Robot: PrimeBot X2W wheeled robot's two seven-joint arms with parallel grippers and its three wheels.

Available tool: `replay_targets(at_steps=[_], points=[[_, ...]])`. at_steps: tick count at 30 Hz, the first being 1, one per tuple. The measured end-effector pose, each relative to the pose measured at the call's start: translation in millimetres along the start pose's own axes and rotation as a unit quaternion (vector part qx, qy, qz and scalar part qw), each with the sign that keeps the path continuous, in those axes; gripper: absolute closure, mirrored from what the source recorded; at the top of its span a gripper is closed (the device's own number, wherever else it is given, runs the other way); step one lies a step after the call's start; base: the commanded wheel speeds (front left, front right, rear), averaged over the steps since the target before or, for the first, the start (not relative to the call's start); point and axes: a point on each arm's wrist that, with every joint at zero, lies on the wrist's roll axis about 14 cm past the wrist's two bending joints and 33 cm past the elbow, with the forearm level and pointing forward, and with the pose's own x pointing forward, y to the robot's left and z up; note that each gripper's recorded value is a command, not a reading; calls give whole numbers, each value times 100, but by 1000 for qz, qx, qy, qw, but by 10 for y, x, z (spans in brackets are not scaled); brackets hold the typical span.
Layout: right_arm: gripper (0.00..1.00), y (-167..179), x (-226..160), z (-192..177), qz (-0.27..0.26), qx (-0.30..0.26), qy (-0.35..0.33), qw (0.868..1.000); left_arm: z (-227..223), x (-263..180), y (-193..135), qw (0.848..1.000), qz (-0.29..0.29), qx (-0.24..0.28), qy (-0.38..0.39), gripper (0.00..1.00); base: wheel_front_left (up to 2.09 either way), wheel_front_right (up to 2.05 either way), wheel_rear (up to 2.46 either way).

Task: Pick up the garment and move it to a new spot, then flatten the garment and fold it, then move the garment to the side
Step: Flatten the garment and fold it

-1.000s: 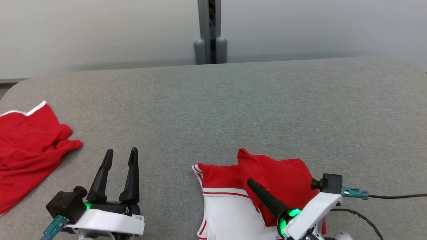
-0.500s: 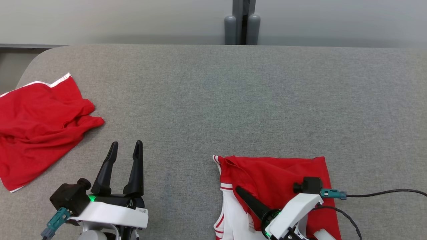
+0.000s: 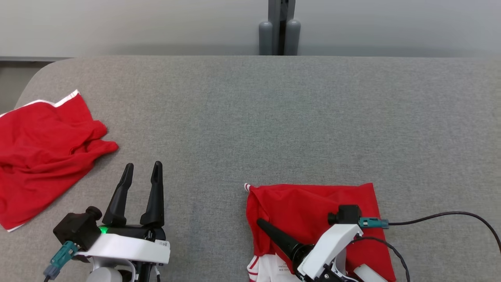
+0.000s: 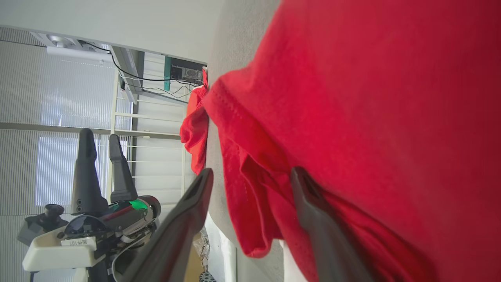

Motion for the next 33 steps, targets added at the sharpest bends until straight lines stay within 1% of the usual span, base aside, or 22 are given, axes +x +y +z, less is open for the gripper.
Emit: replay_targets(at_steps=[3,9,11,15,18,21,23,25,29,30,31,32,33], points=[[0,3,-20,31,-2,-9,-4,1000,13,8,-30,1000,-4,-1,-2,0,0,0,0],[0,-72,-118,139,-27,-61,-3,998,43,-9,-92,1000,-14,1,-7,0,0,0,0],[0,-41,-163,248,-26,-71,-19,997,72,6,-142,1000,-22,-1,-12,0,0,0,0],[0,44,-281,534,-27,-111,-57,992,89,9,-212,999,-32,-1,-15,0,0,0,0],[0,157,-424,876,-27,-152,-108,982,91,15,-264,999,-40,-3,-15,0,0,0,0],[0,199,-653,1245,-45,-192,-161,967,96,40,-329,999,-49,-6,-17,0,0,0,0],[0,269,-835,1486,-55,-224,-199,953,85,56,-370,998,-56,-7,-16,0,0,0,0],[0,376,-1010,1685,-68,-267,-233,933,70,73,-404,998,-61,-7,-14,0,0,0,0],[0,593,-1325,1953,-100,-358,-289,882,39,111,-462,998,-69,-9,-10,0,0,0,0],[0,588,-1401,1995,-109,-363,-298,876,38,127,-484,997,-72,-10,-10,0,0,0,0],[0,576,-1468,2022,-113,-360,-308,873,38,143,-498,997,-74,-10,-11,0,0,0,0],[0,565,-1534,2050,-123,-370,-316,865,39,161,-522,997,-78,-9,-11,0,0,0,0],[0,590,-1586,2084,-136,-395,-325,849,37,173,-541,997,-81,-9,-11,0,0,0,0]])
